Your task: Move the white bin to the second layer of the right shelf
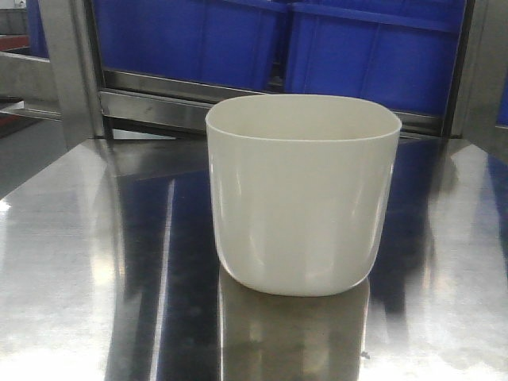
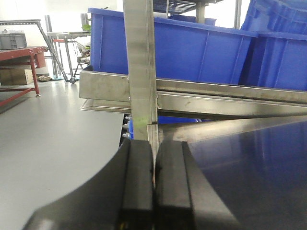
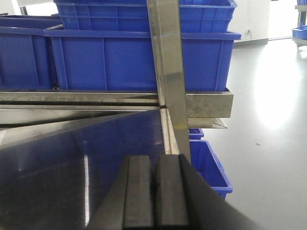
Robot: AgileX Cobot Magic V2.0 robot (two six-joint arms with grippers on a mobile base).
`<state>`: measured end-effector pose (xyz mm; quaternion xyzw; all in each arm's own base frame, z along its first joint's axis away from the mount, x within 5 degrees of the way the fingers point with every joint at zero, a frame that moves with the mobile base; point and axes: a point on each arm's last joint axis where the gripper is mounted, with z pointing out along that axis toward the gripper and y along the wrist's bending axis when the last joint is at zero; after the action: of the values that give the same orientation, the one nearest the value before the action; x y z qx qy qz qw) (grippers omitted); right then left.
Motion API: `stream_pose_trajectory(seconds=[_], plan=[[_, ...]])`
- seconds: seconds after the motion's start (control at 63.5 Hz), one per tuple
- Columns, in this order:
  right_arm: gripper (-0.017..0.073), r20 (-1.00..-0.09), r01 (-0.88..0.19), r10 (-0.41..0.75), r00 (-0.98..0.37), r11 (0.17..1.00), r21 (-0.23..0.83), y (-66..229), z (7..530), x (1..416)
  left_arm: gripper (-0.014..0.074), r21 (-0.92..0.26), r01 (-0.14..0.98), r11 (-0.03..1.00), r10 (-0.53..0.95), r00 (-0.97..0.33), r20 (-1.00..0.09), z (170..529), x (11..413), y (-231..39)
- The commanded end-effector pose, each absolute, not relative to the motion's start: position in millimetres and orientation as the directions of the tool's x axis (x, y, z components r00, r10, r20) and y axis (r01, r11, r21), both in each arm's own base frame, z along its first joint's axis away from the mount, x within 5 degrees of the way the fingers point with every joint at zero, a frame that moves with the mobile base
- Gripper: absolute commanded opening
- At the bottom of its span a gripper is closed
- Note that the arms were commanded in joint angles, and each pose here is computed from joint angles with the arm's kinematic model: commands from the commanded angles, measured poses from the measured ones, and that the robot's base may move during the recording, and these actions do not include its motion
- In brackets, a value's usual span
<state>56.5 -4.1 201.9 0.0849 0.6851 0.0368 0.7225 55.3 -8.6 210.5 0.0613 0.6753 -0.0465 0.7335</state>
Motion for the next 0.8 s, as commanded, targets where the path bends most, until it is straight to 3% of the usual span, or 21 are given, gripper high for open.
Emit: stream_pose_trajectory(seconds=[0.0, 0.787], plan=[[0.0056, -0.972, 0.042, 0.153, 0.178, 0.986, 0.162, -3.7, 216.1, 53.3, 0.0085, 0.014, 0.148, 0.989, -0.008, 0.147, -0.989, 207.8, 55.0, -8.2], [0.0056, -0.975, 0.044, 0.137, 0.176, 0.988, 0.147, -3.6, 216.0, 53.3, 0.0085, 0.014, 0.148, 0.989, -0.008, 0.147, -0.989, 207.8, 55.0, -8.2]])
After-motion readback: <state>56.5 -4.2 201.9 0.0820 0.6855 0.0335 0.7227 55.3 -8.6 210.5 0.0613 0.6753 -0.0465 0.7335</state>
